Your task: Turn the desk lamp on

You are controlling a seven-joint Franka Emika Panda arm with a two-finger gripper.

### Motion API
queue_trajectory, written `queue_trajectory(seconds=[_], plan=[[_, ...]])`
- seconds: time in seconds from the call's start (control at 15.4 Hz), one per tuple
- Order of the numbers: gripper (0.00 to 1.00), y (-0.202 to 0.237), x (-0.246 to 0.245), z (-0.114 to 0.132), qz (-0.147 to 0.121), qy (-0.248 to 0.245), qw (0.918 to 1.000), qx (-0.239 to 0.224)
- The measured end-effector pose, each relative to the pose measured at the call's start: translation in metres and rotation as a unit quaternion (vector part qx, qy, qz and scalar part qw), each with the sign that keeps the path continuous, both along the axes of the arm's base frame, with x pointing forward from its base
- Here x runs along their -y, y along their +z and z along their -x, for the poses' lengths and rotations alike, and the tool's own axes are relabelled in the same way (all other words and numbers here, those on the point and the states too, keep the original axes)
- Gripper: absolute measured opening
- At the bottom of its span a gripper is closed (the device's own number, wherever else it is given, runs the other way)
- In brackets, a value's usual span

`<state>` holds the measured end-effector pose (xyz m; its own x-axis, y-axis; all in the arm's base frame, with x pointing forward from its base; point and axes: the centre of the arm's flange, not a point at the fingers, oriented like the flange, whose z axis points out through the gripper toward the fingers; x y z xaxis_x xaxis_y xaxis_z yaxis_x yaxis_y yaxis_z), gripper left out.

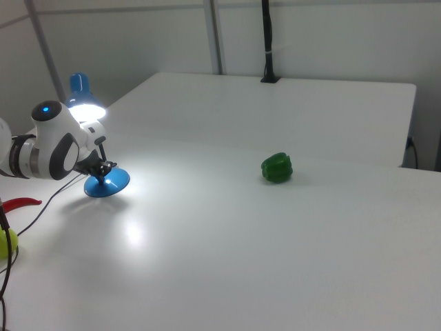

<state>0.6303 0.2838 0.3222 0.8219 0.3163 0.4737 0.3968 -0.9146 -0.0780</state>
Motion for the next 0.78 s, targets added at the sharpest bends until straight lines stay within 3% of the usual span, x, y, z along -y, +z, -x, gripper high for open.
queue_trajectory(seconds=[0.78], plan=[[0.01,0.0005,-0.0013,0.0002,0.001,0.002,1.0000,0.003]])
